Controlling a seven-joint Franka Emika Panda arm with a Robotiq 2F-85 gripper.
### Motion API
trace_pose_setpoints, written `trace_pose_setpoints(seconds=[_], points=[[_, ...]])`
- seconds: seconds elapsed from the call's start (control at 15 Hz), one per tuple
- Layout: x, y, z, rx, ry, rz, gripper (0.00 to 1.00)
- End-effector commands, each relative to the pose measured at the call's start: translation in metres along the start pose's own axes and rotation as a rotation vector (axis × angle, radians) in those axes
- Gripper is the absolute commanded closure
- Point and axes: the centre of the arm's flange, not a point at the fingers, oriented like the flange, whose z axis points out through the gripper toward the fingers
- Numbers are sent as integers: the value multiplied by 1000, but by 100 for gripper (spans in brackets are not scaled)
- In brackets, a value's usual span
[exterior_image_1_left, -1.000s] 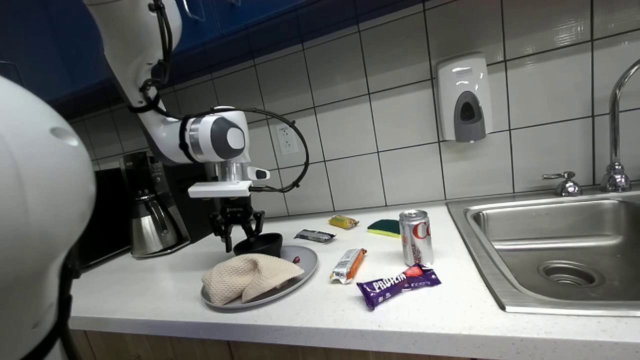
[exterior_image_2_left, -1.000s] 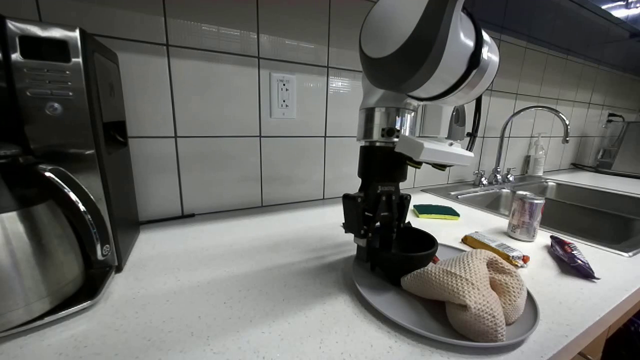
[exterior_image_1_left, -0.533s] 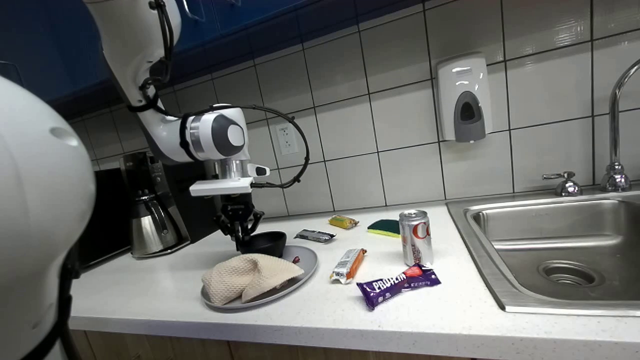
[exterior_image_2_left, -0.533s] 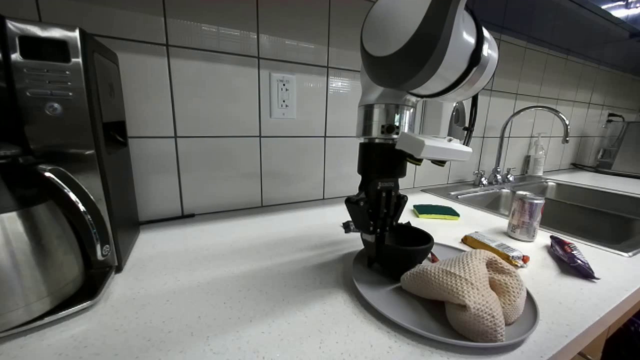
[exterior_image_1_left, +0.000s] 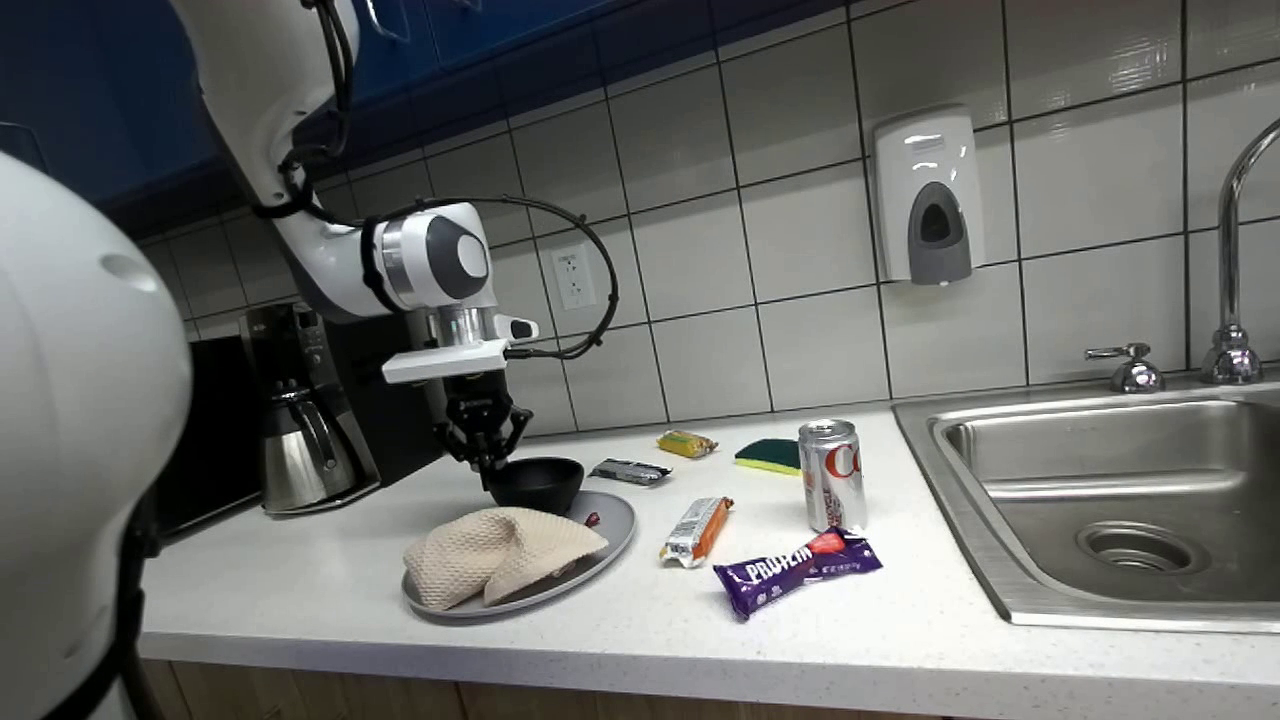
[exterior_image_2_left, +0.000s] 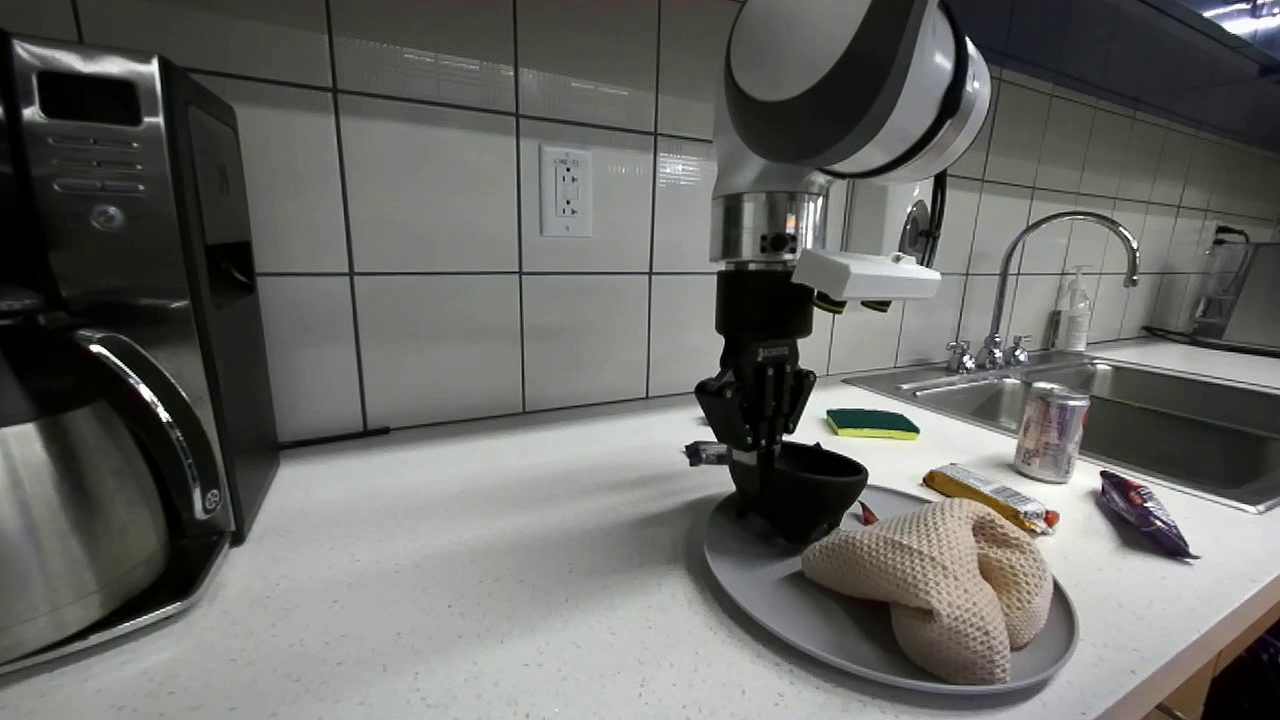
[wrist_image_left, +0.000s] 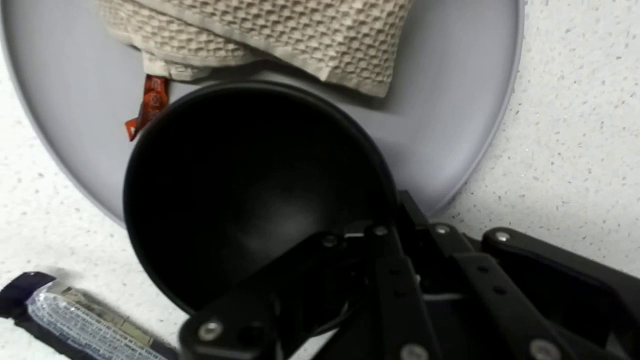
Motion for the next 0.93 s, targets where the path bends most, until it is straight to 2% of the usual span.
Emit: trace_pose_setpoints(seconds=[0.0,0.33,0.87], points=[[3,-3,-11,-28,-22,-13,98],[7,-7,-21,-36,-26,-35,98],[28,-18,-39,-50,22,-82,98]])
